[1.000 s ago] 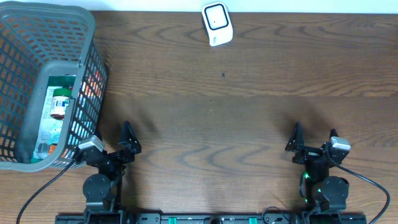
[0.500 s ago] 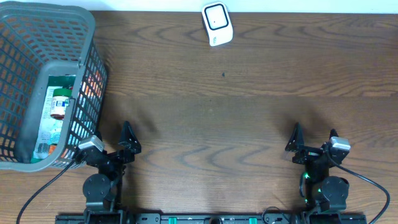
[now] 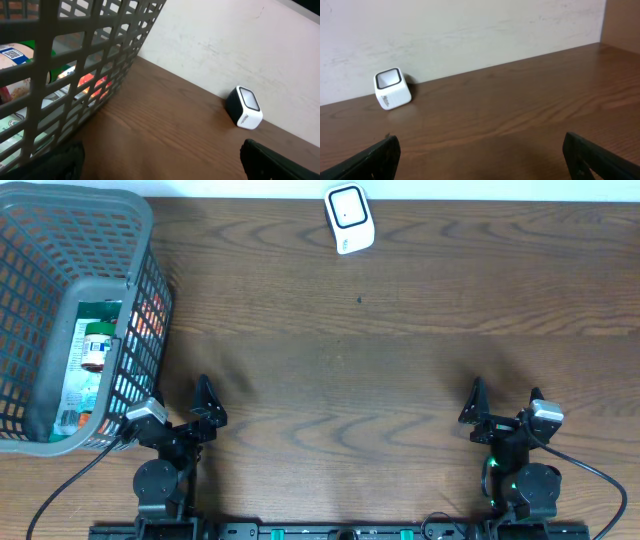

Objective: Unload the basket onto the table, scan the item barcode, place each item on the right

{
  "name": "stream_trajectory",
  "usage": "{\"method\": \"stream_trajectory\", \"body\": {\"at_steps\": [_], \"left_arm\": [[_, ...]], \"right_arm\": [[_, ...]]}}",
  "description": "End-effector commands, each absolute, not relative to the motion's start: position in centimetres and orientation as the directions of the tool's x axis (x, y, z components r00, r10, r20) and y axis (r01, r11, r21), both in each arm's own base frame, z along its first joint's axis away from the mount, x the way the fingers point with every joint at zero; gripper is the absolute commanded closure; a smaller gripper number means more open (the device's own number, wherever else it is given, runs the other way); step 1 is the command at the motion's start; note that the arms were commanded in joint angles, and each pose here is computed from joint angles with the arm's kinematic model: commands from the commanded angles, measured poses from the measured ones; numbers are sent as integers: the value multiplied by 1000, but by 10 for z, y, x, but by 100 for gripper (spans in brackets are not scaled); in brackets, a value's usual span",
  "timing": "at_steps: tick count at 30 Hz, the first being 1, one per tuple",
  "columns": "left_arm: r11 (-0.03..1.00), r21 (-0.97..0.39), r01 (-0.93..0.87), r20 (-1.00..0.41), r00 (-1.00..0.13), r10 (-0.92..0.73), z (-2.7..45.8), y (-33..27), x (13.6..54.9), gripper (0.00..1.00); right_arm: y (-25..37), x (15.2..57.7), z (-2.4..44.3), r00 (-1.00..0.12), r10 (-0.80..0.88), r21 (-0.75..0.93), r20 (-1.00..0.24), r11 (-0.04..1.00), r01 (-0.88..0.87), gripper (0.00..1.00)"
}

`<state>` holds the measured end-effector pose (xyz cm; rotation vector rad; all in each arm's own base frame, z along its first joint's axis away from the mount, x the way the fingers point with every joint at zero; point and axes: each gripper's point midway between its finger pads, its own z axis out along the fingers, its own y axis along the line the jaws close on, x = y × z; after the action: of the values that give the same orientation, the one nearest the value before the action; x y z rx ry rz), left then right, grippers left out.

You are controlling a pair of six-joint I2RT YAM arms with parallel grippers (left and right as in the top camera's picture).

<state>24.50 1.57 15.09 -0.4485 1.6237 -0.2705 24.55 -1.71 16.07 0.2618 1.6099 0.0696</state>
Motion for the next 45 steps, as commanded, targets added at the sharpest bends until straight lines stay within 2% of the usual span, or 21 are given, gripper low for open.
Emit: {"method": "stream_trajectory", "body": {"at_steps": [1, 18, 25, 29, 36, 40, 45], "left_arm": [[897, -405, -179, -899, -99, -426, 134, 21, 243, 0], [900, -410, -151, -898, -107, -427, 136, 16, 244, 0], [913, -387, -131, -899, -169, -405, 175, 10, 230, 0], [925, -348, -154, -889, -260, -378, 207, 8, 214, 0], [931, -362, -51, -814, -470, -342, 278, -22, 203, 0], [933, -358, -15, -724, -627, -288, 322, -36, 195, 0], [947, -320, -41, -618, -748, -241, 371, -36, 209, 0]], "right_arm": [[-16, 246, 159, -41, 206, 200, -978, 972, 124, 1], [-16, 246, 159, -41, 206, 200, -978, 972, 124, 1], [-16, 246, 159, -41, 206, 200, -978, 972, 124, 1], [-16, 246, 159, -41, 206, 200, -978, 972, 124, 1], [-16, 246, 159, -41, 206, 200, -978, 972, 124, 1], [-16, 246, 159, -41, 206, 200, -978, 972, 124, 1], [-16, 246, 159, -41, 207, 201, -978, 972, 123, 1]]}}
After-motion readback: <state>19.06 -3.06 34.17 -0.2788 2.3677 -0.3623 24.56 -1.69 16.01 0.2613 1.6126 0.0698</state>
